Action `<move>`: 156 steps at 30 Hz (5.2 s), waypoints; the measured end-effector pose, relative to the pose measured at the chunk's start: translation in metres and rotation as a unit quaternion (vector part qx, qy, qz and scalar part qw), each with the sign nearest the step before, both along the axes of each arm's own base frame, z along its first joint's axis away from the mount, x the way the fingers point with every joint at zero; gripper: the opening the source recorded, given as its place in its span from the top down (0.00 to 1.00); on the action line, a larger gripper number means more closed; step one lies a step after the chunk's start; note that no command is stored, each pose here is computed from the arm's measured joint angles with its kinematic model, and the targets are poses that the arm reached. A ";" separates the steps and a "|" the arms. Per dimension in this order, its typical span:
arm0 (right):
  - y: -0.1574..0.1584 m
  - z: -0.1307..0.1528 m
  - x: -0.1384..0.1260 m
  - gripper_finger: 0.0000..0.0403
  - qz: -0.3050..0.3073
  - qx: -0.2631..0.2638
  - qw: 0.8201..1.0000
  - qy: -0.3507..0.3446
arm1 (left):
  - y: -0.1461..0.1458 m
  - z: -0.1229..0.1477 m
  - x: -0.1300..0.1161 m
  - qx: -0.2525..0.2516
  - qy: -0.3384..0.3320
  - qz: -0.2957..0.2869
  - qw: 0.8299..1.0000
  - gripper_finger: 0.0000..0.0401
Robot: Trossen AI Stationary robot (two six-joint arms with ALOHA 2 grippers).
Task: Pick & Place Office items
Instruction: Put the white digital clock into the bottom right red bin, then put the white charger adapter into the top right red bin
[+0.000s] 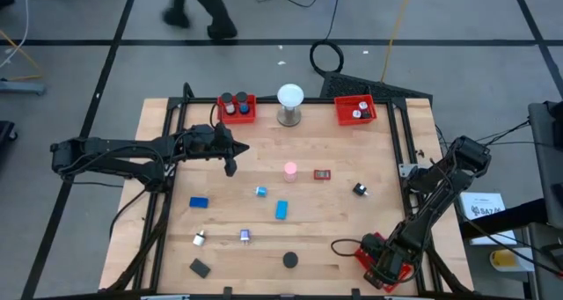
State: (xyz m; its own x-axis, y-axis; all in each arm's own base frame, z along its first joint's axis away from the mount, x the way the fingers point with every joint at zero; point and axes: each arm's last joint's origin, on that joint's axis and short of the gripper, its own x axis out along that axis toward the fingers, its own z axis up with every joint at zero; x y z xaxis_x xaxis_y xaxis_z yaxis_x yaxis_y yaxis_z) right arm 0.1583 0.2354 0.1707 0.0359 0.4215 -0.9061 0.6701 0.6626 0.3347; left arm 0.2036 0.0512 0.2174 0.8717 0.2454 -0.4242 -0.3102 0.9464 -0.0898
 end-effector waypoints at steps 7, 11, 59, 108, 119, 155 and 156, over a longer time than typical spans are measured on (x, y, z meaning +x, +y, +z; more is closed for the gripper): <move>-0.003 0.003 -0.001 0.82 0.000 -0.005 1.000 -0.001 | 0.000 0.000 0.000 -0.001 0.000 0.004 1.000 0.97; -0.004 0.002 -0.002 0.89 0.012 -0.015 1.000 -0.002 | 0.000 0.000 0.000 -0.002 -0.001 0.005 1.000 0.99; -0.095 0.075 -0.002 1.00 -0.018 -0.260 0.929 -0.262 | 0.000 0.005 0.005 -0.066 -0.055 0.041 0.995 0.98; -0.272 0.024 0.038 1.00 0.013 -0.372 0.799 -0.472 | -0.030 0.039 0.016 -0.158 -0.096 0.132 0.974 0.99; -0.274 0.024 0.038 1.00 -0.012 -0.382 0.800 -0.464 | -0.037 0.048 0.005 -0.182 0.043 0.142 0.972 0.99; -0.274 0.024 0.038 1.00 -0.011 -0.387 0.798 -0.462 | -0.065 0.047 -0.011 -0.274 0.150 0.151 0.938 0.99; -0.274 0.024 0.038 1.00 -0.011 -0.387 0.798 -0.462 | -0.065 0.047 -0.011 -0.274 0.150 0.151 0.938 0.99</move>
